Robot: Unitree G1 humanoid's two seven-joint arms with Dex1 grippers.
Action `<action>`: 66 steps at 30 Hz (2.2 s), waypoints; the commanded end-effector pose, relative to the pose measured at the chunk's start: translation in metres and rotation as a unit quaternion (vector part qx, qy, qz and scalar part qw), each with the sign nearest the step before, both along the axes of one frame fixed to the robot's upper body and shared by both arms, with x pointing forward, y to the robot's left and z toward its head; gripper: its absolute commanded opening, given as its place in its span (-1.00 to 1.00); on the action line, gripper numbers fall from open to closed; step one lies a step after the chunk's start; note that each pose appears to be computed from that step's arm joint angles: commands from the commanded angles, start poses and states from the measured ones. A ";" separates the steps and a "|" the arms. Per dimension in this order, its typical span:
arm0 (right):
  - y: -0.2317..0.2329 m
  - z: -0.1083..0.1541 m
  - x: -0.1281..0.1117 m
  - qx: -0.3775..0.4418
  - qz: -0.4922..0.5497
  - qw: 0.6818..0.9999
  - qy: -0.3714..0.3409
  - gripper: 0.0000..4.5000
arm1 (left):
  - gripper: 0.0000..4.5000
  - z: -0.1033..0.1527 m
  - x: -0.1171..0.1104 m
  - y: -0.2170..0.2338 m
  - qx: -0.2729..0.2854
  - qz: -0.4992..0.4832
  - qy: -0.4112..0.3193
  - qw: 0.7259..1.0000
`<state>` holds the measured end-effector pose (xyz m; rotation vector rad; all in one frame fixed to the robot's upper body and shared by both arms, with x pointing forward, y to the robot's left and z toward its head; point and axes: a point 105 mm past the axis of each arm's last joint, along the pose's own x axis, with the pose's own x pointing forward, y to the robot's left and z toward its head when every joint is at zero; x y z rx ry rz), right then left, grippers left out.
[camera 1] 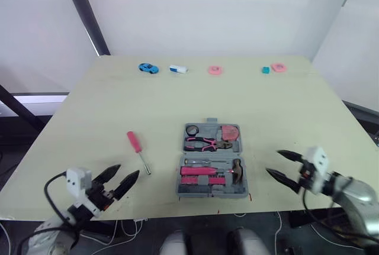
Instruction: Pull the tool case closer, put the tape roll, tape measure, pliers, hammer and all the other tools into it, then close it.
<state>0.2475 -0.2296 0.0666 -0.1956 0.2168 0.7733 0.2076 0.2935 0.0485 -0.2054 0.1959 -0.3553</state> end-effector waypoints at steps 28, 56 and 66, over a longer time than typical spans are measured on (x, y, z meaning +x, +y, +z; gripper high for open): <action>0.137 0.094 0.015 0.054 0.252 0.959 -0.122 0.99 | 1.00 0.043 0.084 -0.016 0.075 0.214 0.046 0.973; 0.142 0.100 0.011 0.060 0.258 0.956 -0.125 1.00 | -0.78 0.018 0.095 -0.045 0.101 0.133 0.095 0.981; 0.137 0.097 0.002 0.049 0.266 0.956 -0.112 1.00 | -0.78 0.009 0.071 -0.076 0.096 0.096 0.109 0.985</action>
